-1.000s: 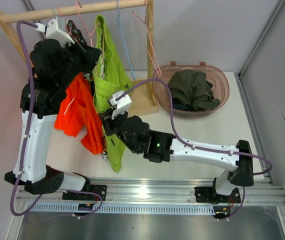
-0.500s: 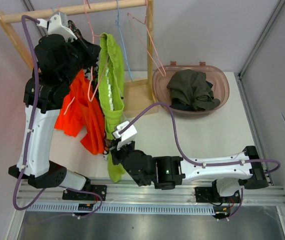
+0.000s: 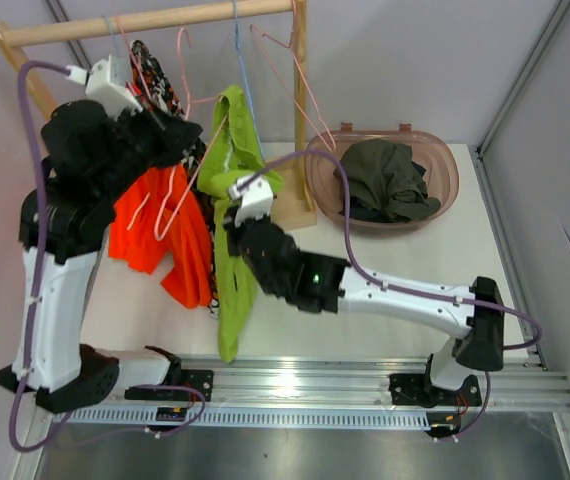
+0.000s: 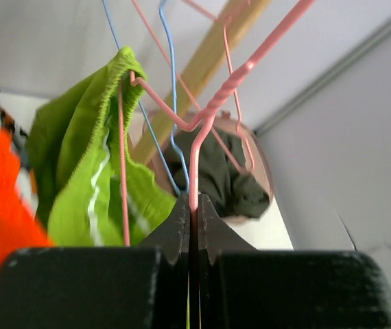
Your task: Remove the shorts from the hanger
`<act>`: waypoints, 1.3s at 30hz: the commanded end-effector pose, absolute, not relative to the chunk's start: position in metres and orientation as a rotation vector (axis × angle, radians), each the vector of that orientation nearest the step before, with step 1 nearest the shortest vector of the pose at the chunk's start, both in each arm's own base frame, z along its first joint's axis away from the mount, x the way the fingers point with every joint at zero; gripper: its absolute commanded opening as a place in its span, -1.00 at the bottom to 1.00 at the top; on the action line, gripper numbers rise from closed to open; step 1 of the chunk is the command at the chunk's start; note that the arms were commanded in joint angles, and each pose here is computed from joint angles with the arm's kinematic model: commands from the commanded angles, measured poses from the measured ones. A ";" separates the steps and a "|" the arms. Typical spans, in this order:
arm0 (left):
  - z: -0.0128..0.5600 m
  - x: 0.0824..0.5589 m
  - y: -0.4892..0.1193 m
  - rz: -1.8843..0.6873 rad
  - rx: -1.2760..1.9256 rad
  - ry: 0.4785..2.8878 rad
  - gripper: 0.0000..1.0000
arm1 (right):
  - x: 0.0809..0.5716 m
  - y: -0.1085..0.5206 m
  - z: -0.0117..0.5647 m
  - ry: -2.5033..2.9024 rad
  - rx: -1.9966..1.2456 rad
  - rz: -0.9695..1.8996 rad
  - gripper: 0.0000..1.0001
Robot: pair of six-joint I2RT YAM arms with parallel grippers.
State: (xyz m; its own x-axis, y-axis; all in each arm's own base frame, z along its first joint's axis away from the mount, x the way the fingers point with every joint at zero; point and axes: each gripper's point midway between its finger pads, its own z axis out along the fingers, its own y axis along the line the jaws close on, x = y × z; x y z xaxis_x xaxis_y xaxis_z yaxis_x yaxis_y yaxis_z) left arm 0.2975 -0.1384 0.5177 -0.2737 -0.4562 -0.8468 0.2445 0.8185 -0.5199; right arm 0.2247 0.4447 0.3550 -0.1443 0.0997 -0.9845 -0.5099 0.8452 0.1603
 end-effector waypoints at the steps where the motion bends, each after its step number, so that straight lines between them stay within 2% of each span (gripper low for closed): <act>1: 0.529 0.246 -0.129 -0.753 -0.125 1.682 -1.00 | 0.269 0.440 0.423 1.522 -0.258 0.594 -1.00; 3: 0.531 0.226 -0.117 -0.739 -0.131 1.650 -1.00 | 0.280 0.432 0.448 1.496 -0.224 0.597 -1.00; 7: 0.531 0.216 -0.092 -0.626 -0.174 1.617 -1.00 | 0.269 0.414 0.450 1.513 -0.223 0.567 -1.00; 9: 0.528 0.215 -0.083 -0.574 -0.190 1.616 -1.00 | 0.254 0.388 0.468 1.485 -0.162 0.592 -1.00; 10: 0.526 0.217 -0.075 -0.538 -0.227 1.610 -1.00 | 0.250 0.375 0.448 1.512 -0.134 0.522 -1.00; 12: 0.521 0.218 -0.072 -0.527 -0.230 1.587 -1.00 | 0.244 0.334 0.473 1.455 -0.006 0.533 -1.00; 16: 0.510 0.219 -0.072 -0.524 -0.188 1.488 -1.00 | 0.254 0.265 0.491 1.418 0.124 0.463 -1.00; 17: 0.526 0.215 -0.074 -0.553 -0.159 1.403 -1.00 | 0.260 0.243 0.502 1.394 0.152 0.434 -1.00; 20: 0.521 0.210 -0.068 -0.551 -0.176 1.345 -1.00 | 0.273 0.205 0.529 1.334 0.223 0.388 -1.00; 24: 0.524 0.210 -0.077 -0.566 -0.129 1.402 -1.00 | 0.292 0.170 0.570 1.256 0.239 0.328 -1.00; 28: 0.521 0.220 -0.086 -0.545 -0.073 1.490 -1.00 | 0.322 0.159 0.604 1.198 0.246 0.269 -1.00; 33: 0.520 0.220 -0.088 -0.553 -0.057 1.462 -1.00 | 0.346 0.141 0.648 1.116 0.236 0.231 -1.00; 39: 0.519 0.227 -0.092 -0.550 -0.051 1.476 -1.00 | 0.401 0.123 0.654 1.090 0.257 0.178 -1.00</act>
